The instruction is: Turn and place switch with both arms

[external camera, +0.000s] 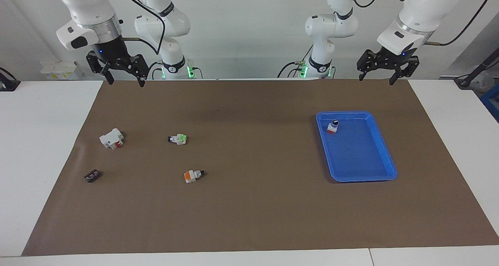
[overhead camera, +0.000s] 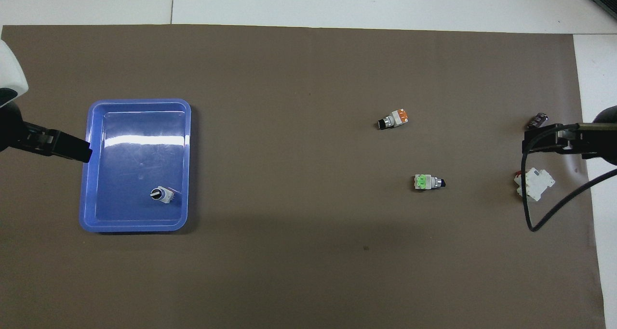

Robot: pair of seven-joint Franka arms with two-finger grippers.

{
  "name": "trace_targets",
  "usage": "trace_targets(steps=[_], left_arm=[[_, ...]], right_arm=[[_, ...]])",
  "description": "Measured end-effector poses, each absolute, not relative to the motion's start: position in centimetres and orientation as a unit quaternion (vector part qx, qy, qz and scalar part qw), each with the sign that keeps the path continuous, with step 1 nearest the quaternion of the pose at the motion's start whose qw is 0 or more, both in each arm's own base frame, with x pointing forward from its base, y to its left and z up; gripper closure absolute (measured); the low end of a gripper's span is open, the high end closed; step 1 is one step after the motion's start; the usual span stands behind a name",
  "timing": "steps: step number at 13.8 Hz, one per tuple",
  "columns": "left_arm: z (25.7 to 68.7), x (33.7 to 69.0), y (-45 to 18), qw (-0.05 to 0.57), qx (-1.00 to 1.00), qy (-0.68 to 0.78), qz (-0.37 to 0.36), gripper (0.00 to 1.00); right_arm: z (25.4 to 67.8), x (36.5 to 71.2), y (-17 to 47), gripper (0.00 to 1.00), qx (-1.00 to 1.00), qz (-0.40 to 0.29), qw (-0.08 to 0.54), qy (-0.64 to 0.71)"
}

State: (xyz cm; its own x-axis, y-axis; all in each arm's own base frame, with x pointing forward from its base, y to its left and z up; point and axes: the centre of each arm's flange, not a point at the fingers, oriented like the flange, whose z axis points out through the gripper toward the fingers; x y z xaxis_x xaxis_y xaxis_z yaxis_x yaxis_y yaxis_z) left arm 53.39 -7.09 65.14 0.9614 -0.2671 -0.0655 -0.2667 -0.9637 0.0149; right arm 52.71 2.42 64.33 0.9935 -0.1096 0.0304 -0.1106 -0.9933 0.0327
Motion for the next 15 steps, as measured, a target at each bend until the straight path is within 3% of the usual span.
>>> trace_targets(steps=[11,15], left_arm=[[65.1,53.4,-7.1,0.003,0.99,-0.135,-0.034,0.0],[65.1,53.4,-7.1,0.003,0.99,-0.135,-0.034,0.0]], right_arm=[[63.7,52.4,3.3,0.0,0.998,0.019,0.016,-0.059],[59.0,53.4,5.8,0.0,0.998,0.045,0.012,-0.032]])
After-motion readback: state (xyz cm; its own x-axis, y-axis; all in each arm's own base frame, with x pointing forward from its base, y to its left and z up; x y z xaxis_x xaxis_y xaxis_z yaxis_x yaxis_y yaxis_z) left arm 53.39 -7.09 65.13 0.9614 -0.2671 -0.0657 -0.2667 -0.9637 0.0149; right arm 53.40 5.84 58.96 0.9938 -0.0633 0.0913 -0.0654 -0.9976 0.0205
